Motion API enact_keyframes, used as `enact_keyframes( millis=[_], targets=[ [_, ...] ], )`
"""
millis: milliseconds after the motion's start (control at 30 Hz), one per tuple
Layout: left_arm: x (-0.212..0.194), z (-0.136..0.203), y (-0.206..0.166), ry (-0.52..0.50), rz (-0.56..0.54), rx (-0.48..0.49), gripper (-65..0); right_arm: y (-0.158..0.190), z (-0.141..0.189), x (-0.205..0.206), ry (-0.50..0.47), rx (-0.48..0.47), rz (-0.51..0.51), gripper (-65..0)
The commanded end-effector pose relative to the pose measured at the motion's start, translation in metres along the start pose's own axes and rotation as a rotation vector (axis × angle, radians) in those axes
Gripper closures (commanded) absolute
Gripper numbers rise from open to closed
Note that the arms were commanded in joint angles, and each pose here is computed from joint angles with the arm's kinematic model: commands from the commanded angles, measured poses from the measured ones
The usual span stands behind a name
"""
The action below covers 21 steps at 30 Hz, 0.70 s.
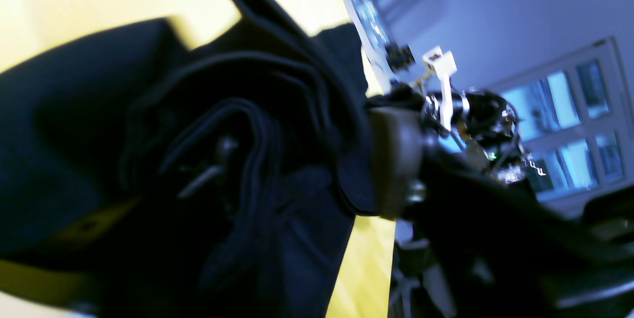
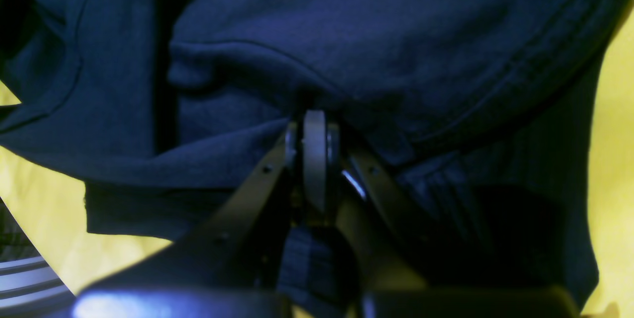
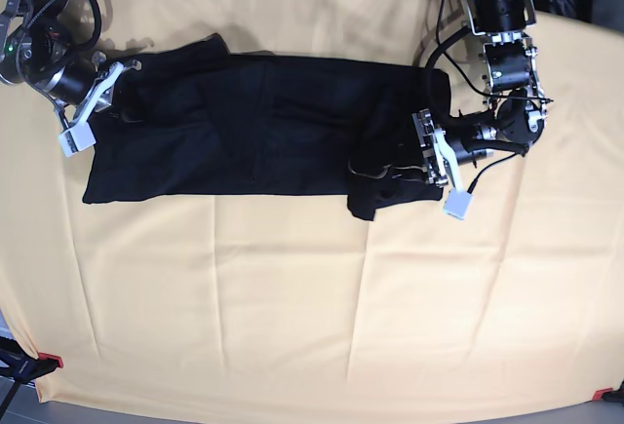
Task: Fold the T-shirt properly
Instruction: 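Lower the folded hem end onto the strip with the left gripper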
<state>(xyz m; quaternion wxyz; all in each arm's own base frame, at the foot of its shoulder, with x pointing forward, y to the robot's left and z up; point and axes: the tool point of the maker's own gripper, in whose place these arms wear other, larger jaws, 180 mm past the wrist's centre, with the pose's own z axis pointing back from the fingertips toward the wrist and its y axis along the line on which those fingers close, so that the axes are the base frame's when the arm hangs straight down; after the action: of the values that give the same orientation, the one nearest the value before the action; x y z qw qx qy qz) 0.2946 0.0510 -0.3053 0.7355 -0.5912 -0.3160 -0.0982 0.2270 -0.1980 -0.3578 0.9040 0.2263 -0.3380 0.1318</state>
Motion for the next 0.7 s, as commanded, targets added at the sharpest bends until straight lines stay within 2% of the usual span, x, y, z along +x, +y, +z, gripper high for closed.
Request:
enact_keyframes(
  millis=[0,200,400,667],
  targets=[
    [0.012,-0.003,-0.010,-0.022,-0.031,-0.033,-40.1,-0.001,0.005,0.012,-0.033,0.003,0.022,0.0],
    [0.015,-0.002,-0.010,-0.028,-0.032,-0.033,-40.1,-0.001,0.005,0.011,-0.031,0.003,0.022,0.0],
    [0.011,-0.002,-0.008,-0.018,0.025,-0.024,-40.1,-0.001,0.005,0.012,-0.032,0.004,0.022,0.0],
    [0.013,0.012,-0.002,-0.009,-0.009,0.010,-40.1,0.000,0.005,0.012,-0.032,0.004,0.022,0.0]
  ],
)
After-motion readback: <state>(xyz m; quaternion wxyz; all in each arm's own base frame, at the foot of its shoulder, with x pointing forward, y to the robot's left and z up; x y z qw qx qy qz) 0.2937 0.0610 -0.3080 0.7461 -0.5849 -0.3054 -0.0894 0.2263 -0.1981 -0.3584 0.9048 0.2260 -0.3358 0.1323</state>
